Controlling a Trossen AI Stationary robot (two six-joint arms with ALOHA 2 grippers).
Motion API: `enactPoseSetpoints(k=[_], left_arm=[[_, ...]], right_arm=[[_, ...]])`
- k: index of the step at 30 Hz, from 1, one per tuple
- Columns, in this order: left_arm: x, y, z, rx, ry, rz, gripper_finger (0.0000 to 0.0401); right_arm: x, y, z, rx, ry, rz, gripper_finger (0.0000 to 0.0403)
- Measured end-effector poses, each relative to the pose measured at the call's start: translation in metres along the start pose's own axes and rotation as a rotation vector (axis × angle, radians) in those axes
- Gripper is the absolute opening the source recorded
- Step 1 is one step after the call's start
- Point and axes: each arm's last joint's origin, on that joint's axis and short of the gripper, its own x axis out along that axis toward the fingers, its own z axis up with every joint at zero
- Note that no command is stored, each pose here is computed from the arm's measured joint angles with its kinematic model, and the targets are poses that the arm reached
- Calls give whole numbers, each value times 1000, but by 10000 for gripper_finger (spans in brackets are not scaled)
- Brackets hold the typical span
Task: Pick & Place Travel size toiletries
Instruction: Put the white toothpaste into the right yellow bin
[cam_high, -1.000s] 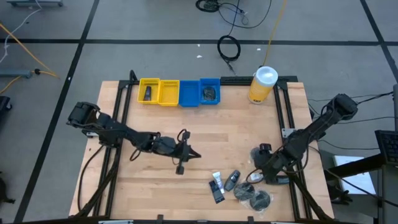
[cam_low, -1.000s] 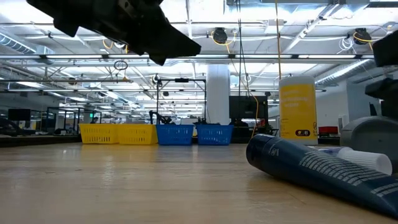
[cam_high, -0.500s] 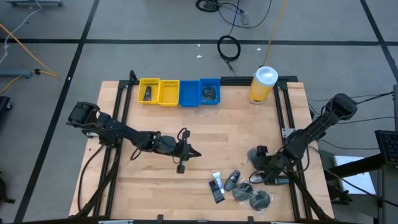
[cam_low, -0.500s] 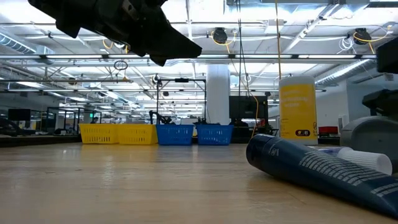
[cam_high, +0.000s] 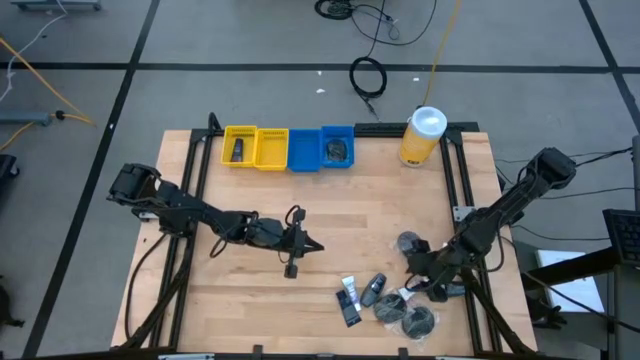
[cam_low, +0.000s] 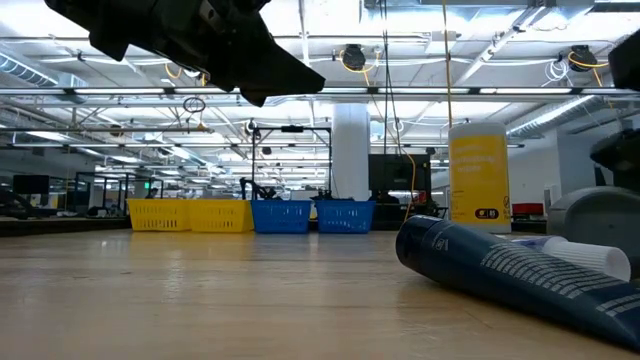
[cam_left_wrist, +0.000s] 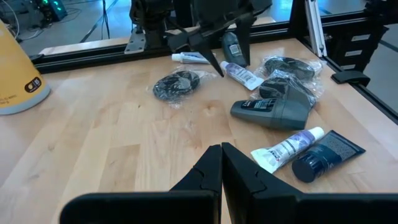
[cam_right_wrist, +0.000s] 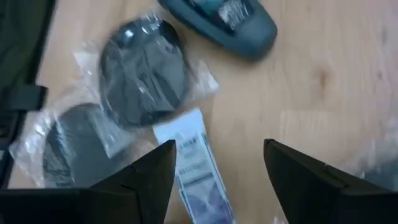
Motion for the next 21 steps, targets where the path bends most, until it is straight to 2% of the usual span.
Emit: enactPoseSetpoints(k=[4,11,16,21], left_arm=[[0,0,0,-3,0,0,5],[0,0,0,-5,0,1,5],[0,0,0,-5,0,1,5],[0,0,0,-5,0,1,5]], right_arm=[[7,-5,-14,-15,55,-7,235],[14,-5,-24,-73,76,-31,216],[17,-8,-28,-117,94,-56,185],[20,-8,-28,-135,56,-17,133]])
